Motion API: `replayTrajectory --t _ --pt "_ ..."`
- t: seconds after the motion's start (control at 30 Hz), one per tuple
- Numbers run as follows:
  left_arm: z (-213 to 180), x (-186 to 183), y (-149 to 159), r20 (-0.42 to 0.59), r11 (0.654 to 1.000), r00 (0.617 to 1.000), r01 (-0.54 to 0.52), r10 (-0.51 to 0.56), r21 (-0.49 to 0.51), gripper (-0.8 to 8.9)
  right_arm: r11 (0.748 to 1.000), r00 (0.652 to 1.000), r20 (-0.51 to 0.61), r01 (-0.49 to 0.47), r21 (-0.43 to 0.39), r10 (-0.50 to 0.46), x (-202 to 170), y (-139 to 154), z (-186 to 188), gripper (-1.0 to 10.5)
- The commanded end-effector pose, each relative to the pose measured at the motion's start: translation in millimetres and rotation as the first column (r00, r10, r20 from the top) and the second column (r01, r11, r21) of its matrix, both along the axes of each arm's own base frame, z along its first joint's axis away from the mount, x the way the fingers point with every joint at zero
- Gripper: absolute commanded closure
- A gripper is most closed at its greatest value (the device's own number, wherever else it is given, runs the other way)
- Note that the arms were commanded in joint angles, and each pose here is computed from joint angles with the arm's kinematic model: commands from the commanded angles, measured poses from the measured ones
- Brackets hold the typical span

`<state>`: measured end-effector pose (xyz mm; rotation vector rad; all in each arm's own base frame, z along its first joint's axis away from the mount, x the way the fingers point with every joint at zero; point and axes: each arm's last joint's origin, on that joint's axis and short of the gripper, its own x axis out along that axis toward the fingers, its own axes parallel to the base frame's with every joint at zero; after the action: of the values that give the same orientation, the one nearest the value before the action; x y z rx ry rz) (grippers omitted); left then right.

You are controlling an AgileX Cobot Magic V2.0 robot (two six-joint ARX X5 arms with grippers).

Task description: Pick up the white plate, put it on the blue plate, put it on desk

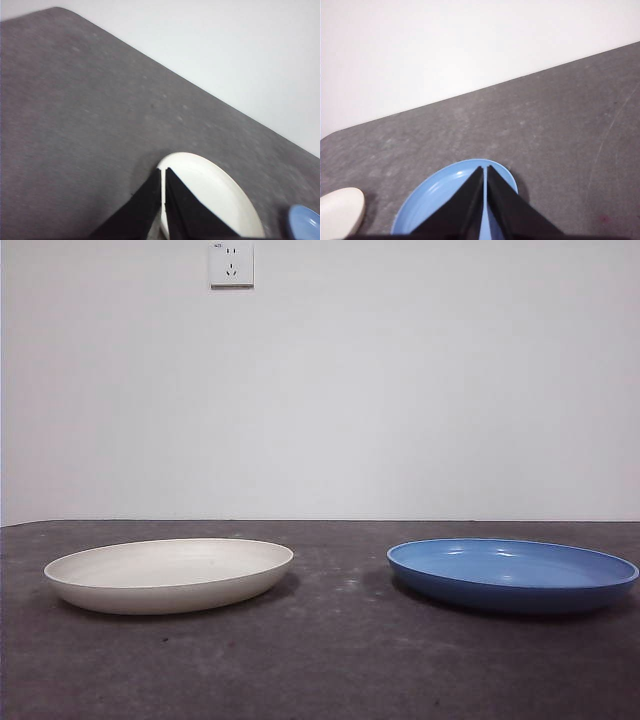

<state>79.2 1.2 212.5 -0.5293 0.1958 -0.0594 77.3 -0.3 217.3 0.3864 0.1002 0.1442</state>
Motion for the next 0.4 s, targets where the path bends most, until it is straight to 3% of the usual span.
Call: replayTrajectory --t 0.03,0.27,0.4 --pt "19 -2 -1 0.022 0.998 0.999 0.048 -0.049 0.038 8.01 1.0 1.0 0.008 -0.002 -0.027 0.003 -4 0 19 9.4" --pt "53 4 -4 -0.032 0.975 0.98 0.199 -0.197 0.095 8.01 0.992 0.996 -0.089 -0.031 -0.12 0.021 -2 0 61 9.4" --pt "69 13 -6 -0.088 0.942 0.951 0.306 -0.297 0.134 8.01 0.98 0.98 -0.179 -0.112 -0.162 0.083 6 1 83 9.4"
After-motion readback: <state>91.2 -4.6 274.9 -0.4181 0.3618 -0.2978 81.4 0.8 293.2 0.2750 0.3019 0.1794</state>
